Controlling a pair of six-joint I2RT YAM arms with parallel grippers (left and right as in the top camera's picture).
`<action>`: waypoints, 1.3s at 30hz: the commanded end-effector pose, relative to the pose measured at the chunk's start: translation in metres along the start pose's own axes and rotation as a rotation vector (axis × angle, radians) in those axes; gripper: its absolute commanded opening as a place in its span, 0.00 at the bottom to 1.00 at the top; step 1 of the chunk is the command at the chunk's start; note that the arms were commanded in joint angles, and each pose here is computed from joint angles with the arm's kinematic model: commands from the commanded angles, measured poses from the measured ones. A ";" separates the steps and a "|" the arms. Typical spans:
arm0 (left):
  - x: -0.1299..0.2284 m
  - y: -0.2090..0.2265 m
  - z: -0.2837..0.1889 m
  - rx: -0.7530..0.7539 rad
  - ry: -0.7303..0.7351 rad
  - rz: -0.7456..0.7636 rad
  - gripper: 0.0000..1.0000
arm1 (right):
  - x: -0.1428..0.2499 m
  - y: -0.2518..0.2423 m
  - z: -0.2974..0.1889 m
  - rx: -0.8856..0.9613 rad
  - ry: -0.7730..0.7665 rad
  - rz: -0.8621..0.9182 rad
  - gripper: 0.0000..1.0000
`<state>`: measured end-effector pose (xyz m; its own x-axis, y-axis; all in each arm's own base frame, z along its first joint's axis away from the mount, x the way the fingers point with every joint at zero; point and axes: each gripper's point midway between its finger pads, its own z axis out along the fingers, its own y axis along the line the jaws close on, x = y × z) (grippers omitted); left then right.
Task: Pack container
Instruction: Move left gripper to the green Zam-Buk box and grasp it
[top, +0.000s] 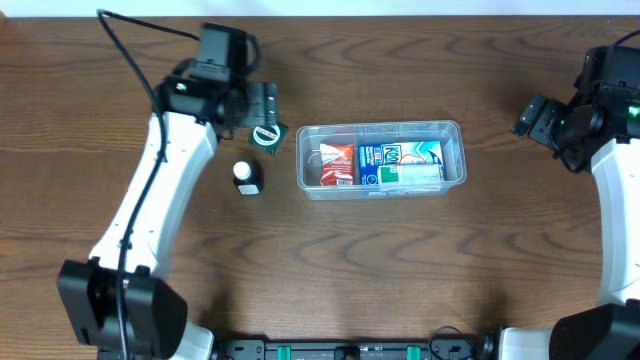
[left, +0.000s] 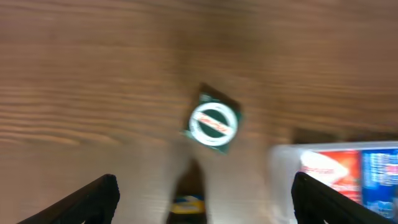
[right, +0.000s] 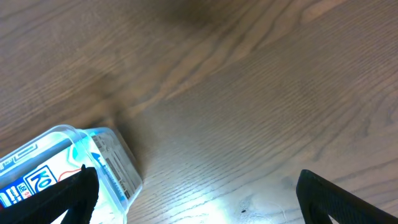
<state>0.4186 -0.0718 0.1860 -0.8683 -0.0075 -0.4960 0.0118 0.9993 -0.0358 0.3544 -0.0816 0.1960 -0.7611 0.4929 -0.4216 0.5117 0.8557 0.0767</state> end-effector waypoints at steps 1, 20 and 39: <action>0.003 0.007 0.020 -0.013 0.042 0.148 0.90 | -0.005 -0.003 -0.004 0.003 -0.016 0.021 0.99; 0.065 -0.004 0.129 0.075 0.324 0.289 0.91 | -0.005 -0.003 -0.004 0.003 -0.016 0.021 0.99; 0.079 -0.009 0.157 0.108 0.357 0.370 0.91 | -0.005 -0.003 -0.004 0.003 -0.016 0.021 0.99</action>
<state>0.4307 -0.0861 0.0241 -0.9172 0.3482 -0.1938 0.3563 0.9343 -0.0077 0.3544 -0.0816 0.1960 -0.7611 0.4929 -0.4216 0.5117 0.8557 0.0767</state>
